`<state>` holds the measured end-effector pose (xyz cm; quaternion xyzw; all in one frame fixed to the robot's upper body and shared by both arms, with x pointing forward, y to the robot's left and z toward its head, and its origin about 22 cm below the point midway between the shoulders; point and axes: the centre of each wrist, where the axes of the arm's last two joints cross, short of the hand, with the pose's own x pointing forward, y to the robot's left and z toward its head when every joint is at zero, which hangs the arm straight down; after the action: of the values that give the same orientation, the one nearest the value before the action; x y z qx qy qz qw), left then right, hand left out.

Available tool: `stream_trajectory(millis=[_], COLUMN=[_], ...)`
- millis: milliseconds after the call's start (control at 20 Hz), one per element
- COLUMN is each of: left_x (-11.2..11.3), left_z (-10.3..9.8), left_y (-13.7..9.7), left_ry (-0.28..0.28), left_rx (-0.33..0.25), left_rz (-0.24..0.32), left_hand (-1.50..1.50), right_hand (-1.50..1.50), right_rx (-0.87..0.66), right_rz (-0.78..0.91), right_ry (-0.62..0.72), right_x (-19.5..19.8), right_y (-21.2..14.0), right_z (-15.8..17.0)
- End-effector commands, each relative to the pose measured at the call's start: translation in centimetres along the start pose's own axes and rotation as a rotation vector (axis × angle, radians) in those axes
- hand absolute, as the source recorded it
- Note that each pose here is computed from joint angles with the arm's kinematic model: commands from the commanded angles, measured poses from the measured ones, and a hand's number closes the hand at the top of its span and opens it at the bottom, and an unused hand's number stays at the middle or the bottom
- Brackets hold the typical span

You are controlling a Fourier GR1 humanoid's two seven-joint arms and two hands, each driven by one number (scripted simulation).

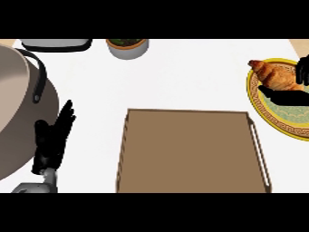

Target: Pick the croissant from the tray and place it in the plate

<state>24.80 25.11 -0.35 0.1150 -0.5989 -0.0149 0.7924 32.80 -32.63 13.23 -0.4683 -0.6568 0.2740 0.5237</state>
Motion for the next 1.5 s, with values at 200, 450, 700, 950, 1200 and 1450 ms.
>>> stream_trajectory(millis=[200, 450, 700, 950, 1200, 1450], left_x=[-0.9, 0.5, -1.9, -1.8, 0.4, -1.1], left_z=[-1.7, -0.5, -0.6, 0.1, -0.8, -0.1], left_y=[0.8, 1.3, -0.3, 0.3, -0.9, -0.8], left_ry=[-0.007, -0.015, -0.01, -0.014, -0.004, -0.02], left_rx=[0.009, -0.022, -0.022, -0.032, -0.05, -0.024], left_rz=[-0.002, 0.001, -0.02, -0.008, -0.001, -0.018], left_hand=[0.0, 0.0, 0.0, 0.0, 0.0, 0.0], right_hand=[1.5, 1.5, 1.5, 1.5, -1.5, -1.5], right_rx=[0.003, 0.042, 0.206, 0.413, 0.526, 0.454], right_rz=[0.007, 0.058, 0.078, 0.021, 0.065, -0.13], right_ry=[0.106, 0.15, 0.22, 0.268, 0.286, 0.103], right_x=[-5.3, -8.9, -12.1, -13.6, -14.6, -15.9], right_y=[-0.1, 0.4, 0.3, 1.3, 2.3, 0.3], right_z=[-1.9, -4.3, -3.7, -3.2, -2.6, -2.4])
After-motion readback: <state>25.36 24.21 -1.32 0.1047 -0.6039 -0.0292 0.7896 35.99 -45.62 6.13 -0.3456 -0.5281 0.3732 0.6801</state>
